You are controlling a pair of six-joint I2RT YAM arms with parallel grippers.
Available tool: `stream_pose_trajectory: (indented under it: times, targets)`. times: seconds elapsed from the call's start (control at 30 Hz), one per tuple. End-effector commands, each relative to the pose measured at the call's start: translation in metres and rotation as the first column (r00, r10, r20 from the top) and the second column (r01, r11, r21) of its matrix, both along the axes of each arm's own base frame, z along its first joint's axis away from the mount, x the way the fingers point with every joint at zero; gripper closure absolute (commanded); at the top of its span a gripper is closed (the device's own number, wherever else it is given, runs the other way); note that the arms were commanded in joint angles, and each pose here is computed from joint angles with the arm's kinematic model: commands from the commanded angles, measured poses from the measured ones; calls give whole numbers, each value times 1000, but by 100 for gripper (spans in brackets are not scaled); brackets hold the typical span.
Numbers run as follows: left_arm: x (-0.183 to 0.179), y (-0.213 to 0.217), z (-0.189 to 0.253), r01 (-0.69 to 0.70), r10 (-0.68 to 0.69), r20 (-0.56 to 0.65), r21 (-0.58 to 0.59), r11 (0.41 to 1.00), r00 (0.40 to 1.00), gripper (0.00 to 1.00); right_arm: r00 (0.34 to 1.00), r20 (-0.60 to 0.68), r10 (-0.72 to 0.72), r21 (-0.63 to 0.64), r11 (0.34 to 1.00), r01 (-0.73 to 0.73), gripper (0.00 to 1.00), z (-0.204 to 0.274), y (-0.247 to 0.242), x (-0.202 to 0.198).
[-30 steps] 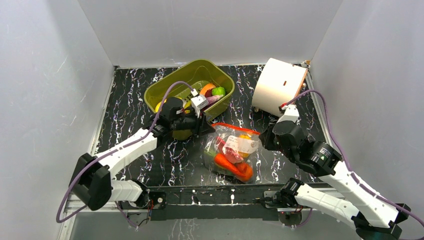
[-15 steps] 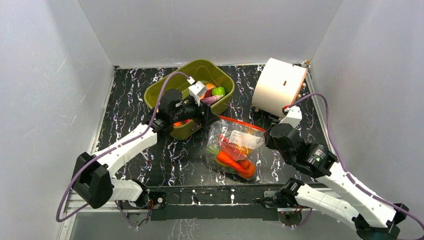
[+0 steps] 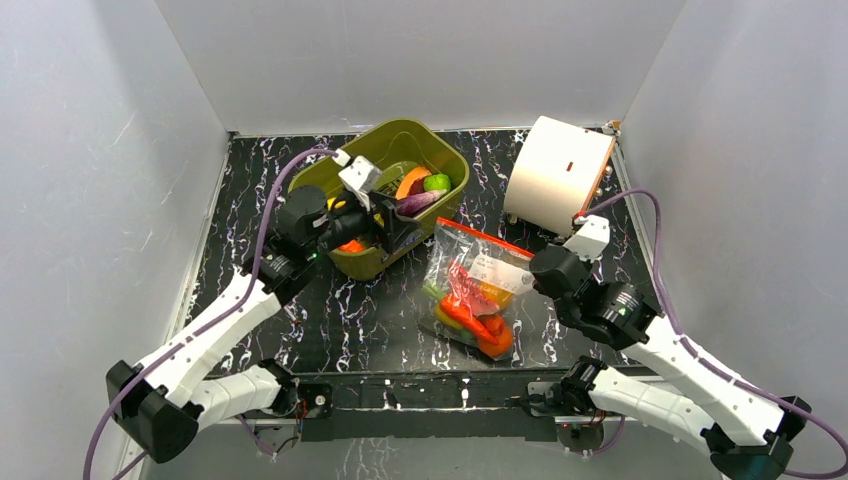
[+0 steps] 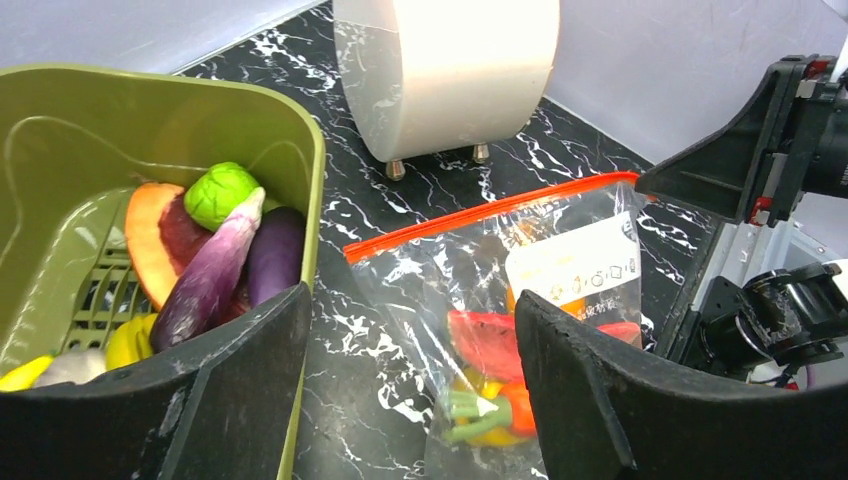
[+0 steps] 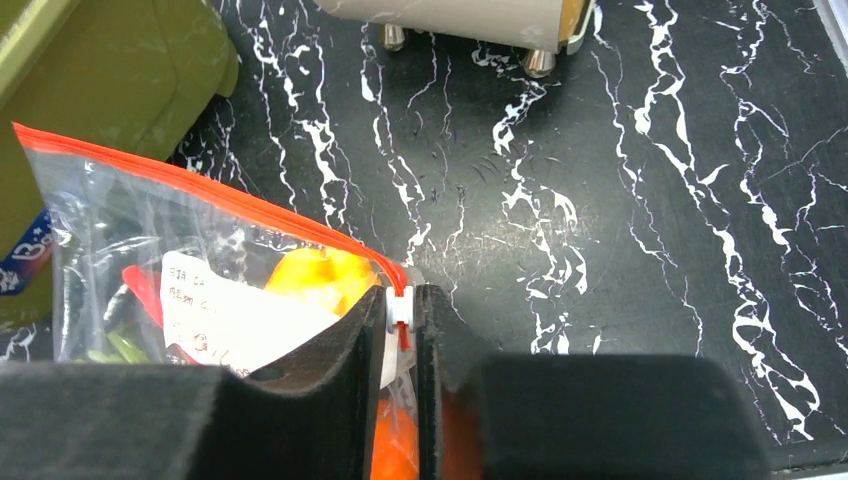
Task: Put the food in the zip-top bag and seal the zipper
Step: Place the zipper food storage bag at the center of the board.
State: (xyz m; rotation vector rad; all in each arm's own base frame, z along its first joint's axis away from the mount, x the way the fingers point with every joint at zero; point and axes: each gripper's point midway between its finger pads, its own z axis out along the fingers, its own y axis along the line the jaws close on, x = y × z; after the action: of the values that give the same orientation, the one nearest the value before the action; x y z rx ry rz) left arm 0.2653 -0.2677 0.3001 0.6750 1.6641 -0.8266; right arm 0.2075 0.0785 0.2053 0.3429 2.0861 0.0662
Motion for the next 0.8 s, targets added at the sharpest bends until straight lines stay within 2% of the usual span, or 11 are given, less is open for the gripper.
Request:
stream_pose_trajectory:
  times: [0.0,0.03,0.07,0.1,0.3,0.4,0.57,0.67,0.77]
  targets:
    - [-5,20,12,-80,80,18,4,997,997,26,992,96,-79,69,995,73,71,24,-9,5]
    - [-6,23,13,-95,95,15,4,995,995,22,992,105,-71,86,994,62,60,29,-7,5]
    - [-8,27,11,-109,109,0,9,994,994,4,992,115,-62,107,993,49,52,34,-4,5]
    - [-9,30,12,-121,121,-8,11,993,993,2,992,119,-53,125,991,38,46,37,-1,6]
    - [-16,48,21,-198,198,-29,-12,980,980,2,983,175,54,156,984,-81,24,66,16,8]
    - [-17,59,24,-255,253,-49,-19,967,966,2,971,217,97,153,979,-132,5,82,21,9]
    - [-10,93,31,-460,454,-121,-28,887,883,2,953,261,154,116,975,-189,2,103,23,9]
    - [-12,110,35,-526,522,-129,7,851,843,2,935,289,203,121,962,-246,2,120,32,8]
    - [-16,122,48,-551,549,-99,6,835,830,2,909,317,269,135,936,-325,2,142,45,5]
